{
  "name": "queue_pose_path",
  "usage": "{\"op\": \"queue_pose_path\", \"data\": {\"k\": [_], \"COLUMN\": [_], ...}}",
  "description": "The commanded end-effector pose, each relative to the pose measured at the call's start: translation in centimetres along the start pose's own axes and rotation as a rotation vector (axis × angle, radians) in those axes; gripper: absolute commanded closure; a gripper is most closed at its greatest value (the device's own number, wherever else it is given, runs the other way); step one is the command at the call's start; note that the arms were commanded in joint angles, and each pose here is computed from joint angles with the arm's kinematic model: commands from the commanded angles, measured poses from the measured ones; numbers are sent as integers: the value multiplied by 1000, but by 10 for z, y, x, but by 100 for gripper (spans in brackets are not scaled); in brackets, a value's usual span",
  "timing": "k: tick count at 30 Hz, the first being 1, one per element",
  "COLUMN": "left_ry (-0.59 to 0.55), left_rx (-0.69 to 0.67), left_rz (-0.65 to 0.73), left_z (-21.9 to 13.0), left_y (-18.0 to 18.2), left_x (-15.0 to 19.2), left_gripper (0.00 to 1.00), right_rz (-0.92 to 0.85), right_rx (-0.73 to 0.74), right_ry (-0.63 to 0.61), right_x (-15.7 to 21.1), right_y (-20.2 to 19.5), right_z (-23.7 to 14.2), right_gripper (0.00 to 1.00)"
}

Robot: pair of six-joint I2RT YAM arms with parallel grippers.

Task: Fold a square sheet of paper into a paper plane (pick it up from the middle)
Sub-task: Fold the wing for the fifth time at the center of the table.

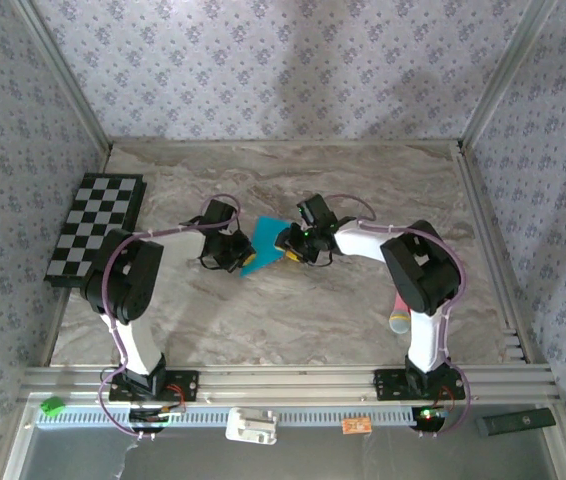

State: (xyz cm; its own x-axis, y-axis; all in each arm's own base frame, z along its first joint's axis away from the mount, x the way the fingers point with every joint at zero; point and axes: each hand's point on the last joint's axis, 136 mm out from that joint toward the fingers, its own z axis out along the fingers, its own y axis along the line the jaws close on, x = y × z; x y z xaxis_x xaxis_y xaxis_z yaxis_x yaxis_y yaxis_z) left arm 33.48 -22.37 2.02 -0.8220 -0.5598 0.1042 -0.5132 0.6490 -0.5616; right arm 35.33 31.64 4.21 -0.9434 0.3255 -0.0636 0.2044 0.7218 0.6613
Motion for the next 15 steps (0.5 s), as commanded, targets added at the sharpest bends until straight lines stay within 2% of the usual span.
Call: {"op": "queue_pose_path", "data": {"k": [1,7,8,15], "left_ry": [22,29,29,37], "left_rx": [-39,-41,-41,-34], "left_rz": [-51,-58,-57,-63], "left_z": [2,4,4,5], "left_y": [17,19,19,18], "left_x": [6,6,6,7], "left_gripper": [91,91,91,91], "right_rz": [7,16,7,1], "right_rx": [0,42,21,45], "right_ry": [14,38,25,48], "right_x": [1,9,3,7], "right_y": [6,-5,7,5], "right_z": [5,12,10,15], "right_gripper": [61,63,63,63]}}
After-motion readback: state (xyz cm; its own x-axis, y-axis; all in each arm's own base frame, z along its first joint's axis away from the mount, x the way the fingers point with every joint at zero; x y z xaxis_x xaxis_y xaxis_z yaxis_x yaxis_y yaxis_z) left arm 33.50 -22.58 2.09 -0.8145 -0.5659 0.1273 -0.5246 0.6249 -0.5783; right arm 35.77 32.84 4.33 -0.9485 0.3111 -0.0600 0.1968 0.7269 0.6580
